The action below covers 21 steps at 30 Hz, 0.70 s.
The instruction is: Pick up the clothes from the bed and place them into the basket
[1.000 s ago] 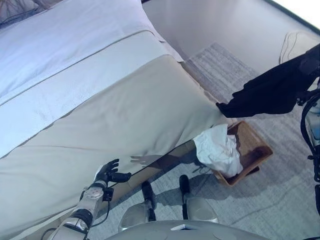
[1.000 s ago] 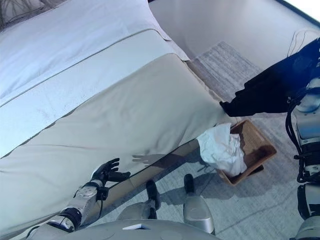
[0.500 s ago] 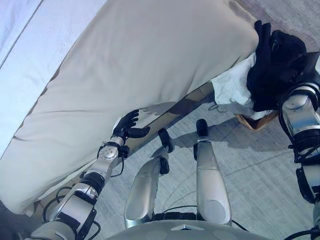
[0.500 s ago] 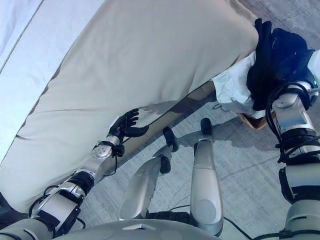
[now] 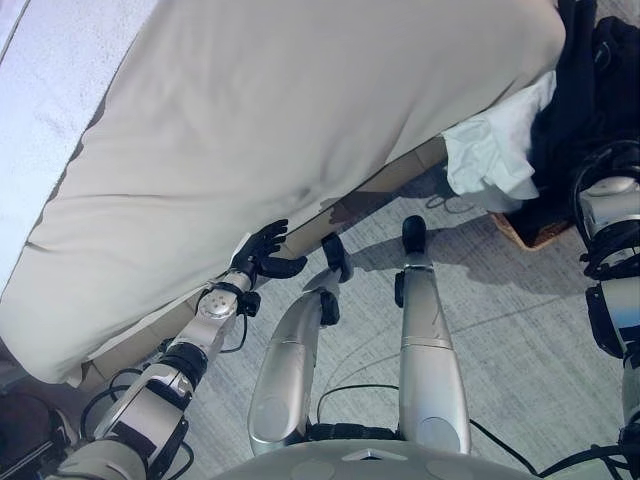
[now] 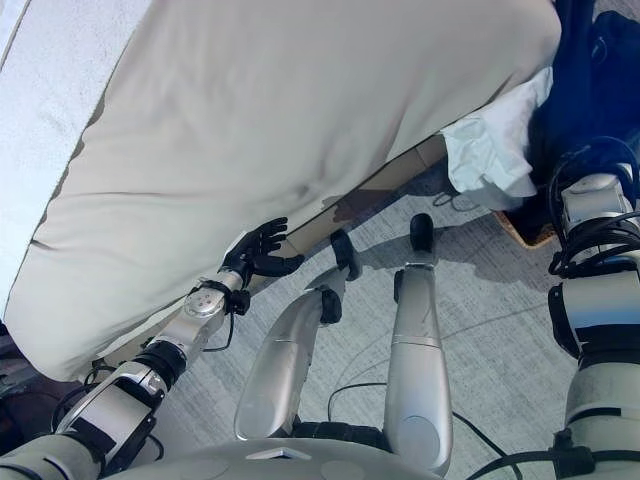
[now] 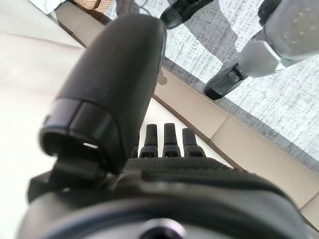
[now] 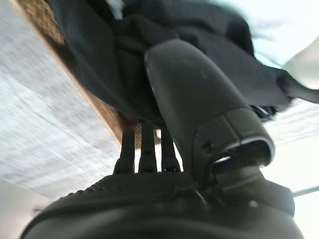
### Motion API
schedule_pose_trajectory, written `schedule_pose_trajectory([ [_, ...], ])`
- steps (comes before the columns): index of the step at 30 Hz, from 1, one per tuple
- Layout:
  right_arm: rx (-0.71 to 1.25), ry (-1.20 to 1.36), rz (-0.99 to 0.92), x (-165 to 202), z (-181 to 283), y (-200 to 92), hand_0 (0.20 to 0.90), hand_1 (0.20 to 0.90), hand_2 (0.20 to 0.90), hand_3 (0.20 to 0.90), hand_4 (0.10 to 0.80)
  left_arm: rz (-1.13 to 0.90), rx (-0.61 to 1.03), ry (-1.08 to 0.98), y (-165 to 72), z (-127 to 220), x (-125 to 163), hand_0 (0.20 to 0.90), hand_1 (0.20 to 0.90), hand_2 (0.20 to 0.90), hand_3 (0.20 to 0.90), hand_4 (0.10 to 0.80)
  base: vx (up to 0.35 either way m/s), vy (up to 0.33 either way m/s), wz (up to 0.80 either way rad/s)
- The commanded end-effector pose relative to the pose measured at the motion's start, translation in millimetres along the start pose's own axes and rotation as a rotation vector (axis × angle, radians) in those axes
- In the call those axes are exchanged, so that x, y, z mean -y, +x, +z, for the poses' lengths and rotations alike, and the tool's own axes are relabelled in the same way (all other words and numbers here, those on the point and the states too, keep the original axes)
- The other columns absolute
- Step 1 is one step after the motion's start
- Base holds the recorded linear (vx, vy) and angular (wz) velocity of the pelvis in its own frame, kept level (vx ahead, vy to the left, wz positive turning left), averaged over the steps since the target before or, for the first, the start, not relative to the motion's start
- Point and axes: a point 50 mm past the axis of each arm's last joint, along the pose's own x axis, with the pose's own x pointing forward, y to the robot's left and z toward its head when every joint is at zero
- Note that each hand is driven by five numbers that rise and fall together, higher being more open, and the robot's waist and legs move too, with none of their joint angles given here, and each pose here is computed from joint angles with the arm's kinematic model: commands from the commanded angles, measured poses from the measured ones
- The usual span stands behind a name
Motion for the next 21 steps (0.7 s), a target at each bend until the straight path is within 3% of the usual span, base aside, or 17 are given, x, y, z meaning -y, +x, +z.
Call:
schedule_pose_trajectory([
  [1,0.025,0.073,-0.117,37,1,11,0.9,0.9,0.9,0.9,0.8,-0.012,0.001,0.018,-18,-15,-9,0.9,0.9,0.9,0.9,0.8,0.001,0.145,0.03],
  [9,-0.058,0.209,0.112,-47,-92,-24,0.9,0.9,0.9,0.9,0.8,-0.028,-0.163,0.042,-19,-38,-11,0.9,0.9,0.9,0.9,0.8,0.103,0.106,0.09],
  [14,-0.137,0.199,0.353,-100,-170,-83,0.9,0.9,0.9,0.9,0.8,-0.04,-0.331,0.031,-38,-76,-7,0.9,0.9,0.9,0.9,0.8,0.183,0.039,0.01],
  [19,-0.243,0.055,0.592,-128,-239,-149,0.9,0.9,0.9,0.9,0.8,-0.05,-0.538,0.005,-74,-124,-1,0.9,0.9,0.9,0.9,0.8,0.222,0.09,0.02],
  [21,-0.285,0.026,0.632,-131,-251,-161,0.9,0.9,0.9,0.9,0.8,-0.054,-0.586,-0.004,-84,-134,0,0.9,0.9,0.9,0.9,0.8,0.175,0.069,0.13],
])
